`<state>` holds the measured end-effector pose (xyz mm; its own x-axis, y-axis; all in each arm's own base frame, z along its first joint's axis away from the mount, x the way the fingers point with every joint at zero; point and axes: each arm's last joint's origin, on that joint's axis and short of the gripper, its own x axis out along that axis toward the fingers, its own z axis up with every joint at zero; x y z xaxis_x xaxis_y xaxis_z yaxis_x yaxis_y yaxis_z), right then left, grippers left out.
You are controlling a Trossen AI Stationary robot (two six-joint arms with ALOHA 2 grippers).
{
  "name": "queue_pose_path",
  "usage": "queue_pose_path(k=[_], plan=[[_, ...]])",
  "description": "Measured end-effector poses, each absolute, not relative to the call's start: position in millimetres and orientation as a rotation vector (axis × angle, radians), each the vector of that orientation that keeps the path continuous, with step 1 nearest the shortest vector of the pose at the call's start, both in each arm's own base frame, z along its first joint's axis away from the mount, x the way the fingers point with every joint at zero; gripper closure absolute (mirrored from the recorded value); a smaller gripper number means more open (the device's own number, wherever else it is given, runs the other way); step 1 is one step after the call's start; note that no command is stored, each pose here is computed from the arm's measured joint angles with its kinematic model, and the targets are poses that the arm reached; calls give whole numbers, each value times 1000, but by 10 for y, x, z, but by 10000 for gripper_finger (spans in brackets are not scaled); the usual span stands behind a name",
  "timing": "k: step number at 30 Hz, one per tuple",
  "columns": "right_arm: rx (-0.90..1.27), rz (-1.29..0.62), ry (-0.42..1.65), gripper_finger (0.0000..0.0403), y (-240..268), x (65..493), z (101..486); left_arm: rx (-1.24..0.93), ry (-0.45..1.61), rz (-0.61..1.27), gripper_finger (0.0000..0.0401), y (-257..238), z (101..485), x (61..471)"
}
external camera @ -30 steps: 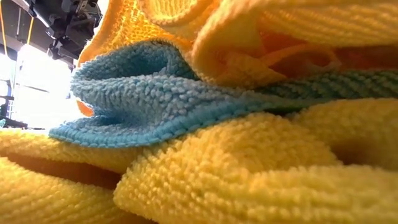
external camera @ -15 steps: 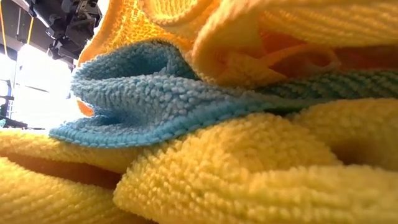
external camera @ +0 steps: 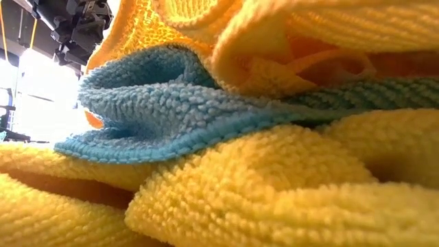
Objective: Sort microfiber towel by color & place in baskets
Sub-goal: Put the yellow towel into the right transparent bin
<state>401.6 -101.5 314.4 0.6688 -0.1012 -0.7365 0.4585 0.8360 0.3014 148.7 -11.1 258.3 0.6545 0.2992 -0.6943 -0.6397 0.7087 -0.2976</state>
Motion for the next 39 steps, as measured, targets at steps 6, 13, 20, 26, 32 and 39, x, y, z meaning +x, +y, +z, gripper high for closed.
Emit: queue_pose_path(k=[6,13,20,26,32,39], plan=[[431,-353,853,399,-565,4039,3115,-555,664,562,288,-111,2583,1487],[423,-357,892,401,-105,3992,2931,-552,664,560,288,-111,2583,1487],[625,-323,741,402,282,3584,2564,-548,665,557,288,-111,2583,1489],[656,-448,666,402,413,2956,2546,-592,669,538,292,-131,2657,1561],[669,-476,623,403,355,2409,2480,-652,689,555,318,-189,2854,1893],[700,-421,607,403,275,1923,2363,-693,766,660,345,-329,3025,2404]])
